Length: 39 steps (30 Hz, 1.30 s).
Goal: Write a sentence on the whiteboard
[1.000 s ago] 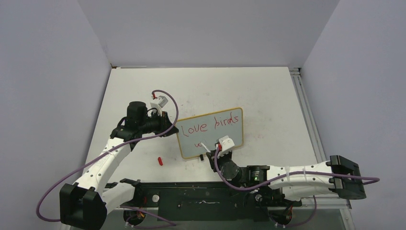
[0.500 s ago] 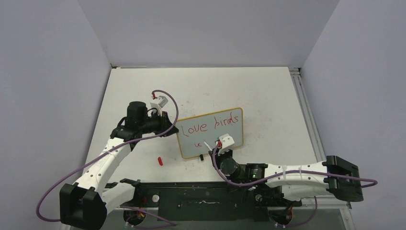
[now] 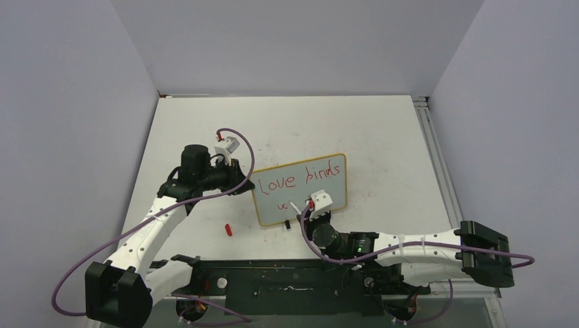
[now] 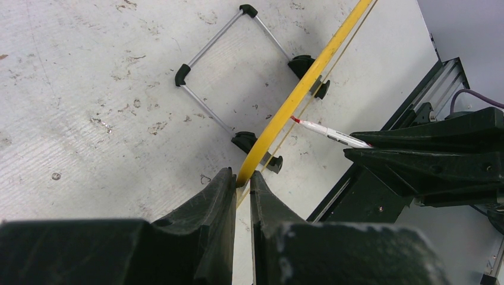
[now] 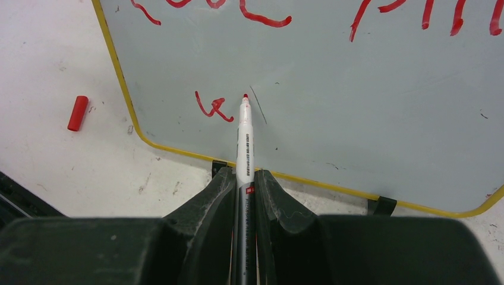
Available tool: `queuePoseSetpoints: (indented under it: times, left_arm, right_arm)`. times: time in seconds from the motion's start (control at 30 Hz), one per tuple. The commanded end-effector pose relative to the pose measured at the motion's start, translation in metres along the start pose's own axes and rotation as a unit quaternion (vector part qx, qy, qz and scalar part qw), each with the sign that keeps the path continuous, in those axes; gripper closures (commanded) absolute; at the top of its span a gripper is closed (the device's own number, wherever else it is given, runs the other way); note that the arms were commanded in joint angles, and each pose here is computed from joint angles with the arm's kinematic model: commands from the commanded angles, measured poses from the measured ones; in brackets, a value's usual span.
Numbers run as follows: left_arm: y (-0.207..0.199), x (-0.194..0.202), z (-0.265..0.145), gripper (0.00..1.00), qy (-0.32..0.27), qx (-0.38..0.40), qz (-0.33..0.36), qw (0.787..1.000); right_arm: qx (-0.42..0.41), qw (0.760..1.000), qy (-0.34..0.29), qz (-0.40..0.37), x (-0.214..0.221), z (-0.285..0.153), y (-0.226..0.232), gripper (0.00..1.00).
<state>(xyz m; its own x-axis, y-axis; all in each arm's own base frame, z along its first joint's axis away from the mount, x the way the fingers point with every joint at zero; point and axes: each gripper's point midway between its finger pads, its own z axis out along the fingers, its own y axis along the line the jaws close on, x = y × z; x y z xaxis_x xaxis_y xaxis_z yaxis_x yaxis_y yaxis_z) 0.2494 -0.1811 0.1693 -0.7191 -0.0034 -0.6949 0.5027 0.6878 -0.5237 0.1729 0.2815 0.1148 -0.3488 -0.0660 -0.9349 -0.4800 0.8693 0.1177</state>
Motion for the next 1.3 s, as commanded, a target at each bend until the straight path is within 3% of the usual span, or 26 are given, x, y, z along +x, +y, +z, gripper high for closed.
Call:
queuePoseSetpoints:
  times: [0.0, 1.27]
  left_arm:
    - [-0.003, -0.012, -0.002, 0.90, -0.017, -0.001, 0.013, 1.000]
    - [-0.004, -0.013, -0.002, 0.90, -0.019, 0.000, 0.015, 1.000]
  right_arm:
    - [-0.005, 1.000, -0.017, 0.013, -0.010, 0.005, 0.004, 0.95]
    - [0.025, 0.999, 0.020, 0.010, 0.017, -0.001, -0.013, 0.95]
